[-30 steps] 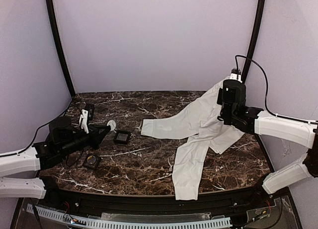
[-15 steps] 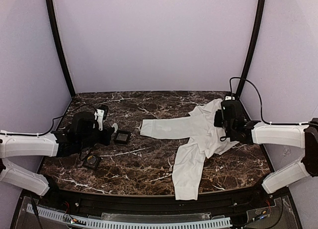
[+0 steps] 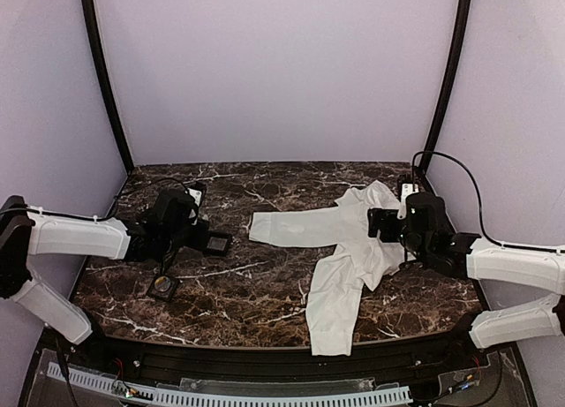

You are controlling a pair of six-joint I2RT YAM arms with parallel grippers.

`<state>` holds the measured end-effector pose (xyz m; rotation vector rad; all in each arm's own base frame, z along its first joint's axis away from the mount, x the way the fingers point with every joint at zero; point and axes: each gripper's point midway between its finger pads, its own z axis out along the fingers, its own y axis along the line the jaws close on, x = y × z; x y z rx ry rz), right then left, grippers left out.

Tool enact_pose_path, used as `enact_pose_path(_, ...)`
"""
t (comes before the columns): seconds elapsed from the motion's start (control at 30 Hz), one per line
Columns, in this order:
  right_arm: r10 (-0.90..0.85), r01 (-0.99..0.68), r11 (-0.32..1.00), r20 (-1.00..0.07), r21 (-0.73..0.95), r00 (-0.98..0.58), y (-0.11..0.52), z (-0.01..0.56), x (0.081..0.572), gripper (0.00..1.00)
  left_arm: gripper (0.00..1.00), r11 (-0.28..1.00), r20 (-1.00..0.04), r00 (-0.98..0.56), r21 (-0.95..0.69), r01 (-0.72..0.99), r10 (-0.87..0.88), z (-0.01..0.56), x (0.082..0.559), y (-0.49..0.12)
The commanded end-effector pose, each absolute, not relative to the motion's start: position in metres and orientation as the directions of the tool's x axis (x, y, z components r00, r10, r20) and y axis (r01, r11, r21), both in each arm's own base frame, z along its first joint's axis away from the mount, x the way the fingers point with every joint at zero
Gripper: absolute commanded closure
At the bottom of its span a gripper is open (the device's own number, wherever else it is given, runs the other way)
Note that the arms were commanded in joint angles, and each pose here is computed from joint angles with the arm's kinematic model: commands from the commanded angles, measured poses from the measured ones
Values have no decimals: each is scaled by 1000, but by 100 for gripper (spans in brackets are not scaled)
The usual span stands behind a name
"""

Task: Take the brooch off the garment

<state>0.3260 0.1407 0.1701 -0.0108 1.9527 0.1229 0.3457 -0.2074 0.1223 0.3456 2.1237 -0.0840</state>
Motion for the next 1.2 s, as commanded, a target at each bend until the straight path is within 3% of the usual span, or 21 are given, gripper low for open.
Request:
enact_pose_path(0.0,99,-114,983,-932,146,-348,142,183,310,2,99,953,-801,-534,149,263,272,114,352,-202)
enact_pose_path(0.23,136,-174,966,-946,193,-296,139,205,292,1,99,945,-776,-553,168,281,302,98,357,-207)
enact_pose_path(0.97,130,-172,967,-944,189,-303,136,197,288,1,99,921,-700,-600,256,295,386,62,369,-211)
enact_pose_path(1.17,125,-170,968,-942,184,-310,137,193,290,1,91,916,-693,-604,248,314,394,59,368,-215)
